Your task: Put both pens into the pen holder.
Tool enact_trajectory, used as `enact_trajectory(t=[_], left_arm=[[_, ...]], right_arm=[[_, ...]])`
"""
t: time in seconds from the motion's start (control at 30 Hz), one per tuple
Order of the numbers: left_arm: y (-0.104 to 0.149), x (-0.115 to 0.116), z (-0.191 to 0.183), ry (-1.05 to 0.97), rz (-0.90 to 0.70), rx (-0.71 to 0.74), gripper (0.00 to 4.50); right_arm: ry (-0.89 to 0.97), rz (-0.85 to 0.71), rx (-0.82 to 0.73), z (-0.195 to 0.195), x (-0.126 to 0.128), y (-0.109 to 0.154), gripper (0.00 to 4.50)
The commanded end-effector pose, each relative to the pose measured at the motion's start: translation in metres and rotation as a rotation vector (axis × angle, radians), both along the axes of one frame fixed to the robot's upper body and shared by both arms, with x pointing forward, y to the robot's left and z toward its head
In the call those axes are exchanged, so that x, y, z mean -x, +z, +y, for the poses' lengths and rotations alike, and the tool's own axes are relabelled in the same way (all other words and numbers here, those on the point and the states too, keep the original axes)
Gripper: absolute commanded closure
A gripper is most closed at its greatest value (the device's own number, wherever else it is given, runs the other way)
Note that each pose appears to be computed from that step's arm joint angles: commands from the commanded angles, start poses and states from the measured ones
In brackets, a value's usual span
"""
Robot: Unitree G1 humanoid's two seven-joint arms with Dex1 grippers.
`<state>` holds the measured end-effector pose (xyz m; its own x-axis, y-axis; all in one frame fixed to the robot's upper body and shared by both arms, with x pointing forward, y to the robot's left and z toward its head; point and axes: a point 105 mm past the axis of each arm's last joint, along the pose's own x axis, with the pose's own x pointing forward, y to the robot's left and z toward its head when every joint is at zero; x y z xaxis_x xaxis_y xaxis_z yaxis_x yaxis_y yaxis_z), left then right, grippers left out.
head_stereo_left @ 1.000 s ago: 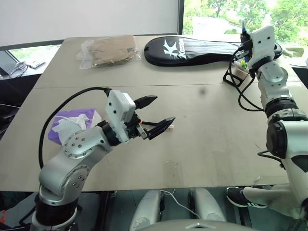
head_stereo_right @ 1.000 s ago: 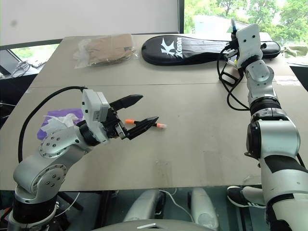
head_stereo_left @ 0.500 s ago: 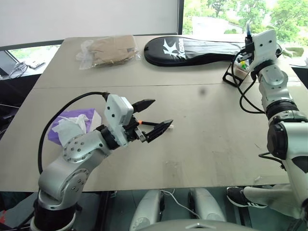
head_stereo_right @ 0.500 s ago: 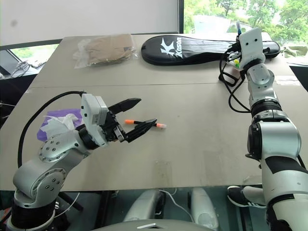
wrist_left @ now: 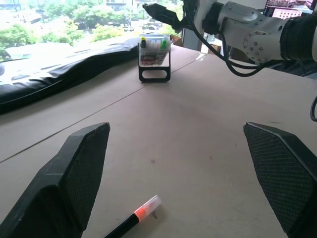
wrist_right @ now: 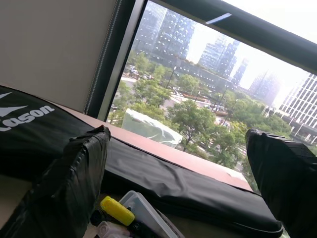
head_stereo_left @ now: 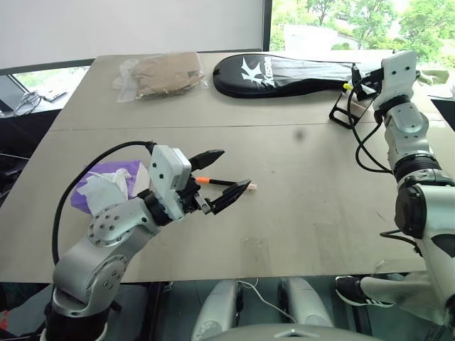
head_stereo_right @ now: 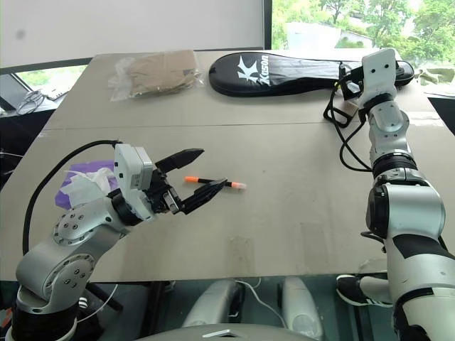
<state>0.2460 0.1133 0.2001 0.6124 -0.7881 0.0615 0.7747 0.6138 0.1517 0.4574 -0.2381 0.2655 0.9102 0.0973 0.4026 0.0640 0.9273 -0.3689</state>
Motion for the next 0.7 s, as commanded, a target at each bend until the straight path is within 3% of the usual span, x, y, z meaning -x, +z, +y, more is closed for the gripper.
enact_trajectory(t=[0.03,0.23,0.33,0.47,0.7], left_arm=[[0.005,0.001,0.001,0.008,-0.036,-0.002,0.00],[-0.010,-0.022,0.012,0.094,0.060,-0.075,0.00],[-0.025,-0.039,0.020,0.077,0.188,-0.227,0.00],[-0.037,-0.062,0.031,-0.082,0.306,-0.447,0.00],[-0.062,-0.100,0.038,-0.315,0.331,-0.767,0.00]], right_arm=[[0.013,-0.101,0.011,-0.007,0.009,0.027,0.06],[0.375,-0.041,0.079,0.021,0.032,0.019,0.06],[0.599,0.126,0.106,0.035,0.077,-0.007,0.06],[0.697,0.405,0.126,0.046,0.147,-0.049,0.06],[0.742,0.627,0.162,0.062,0.206,-0.085,0.06]])
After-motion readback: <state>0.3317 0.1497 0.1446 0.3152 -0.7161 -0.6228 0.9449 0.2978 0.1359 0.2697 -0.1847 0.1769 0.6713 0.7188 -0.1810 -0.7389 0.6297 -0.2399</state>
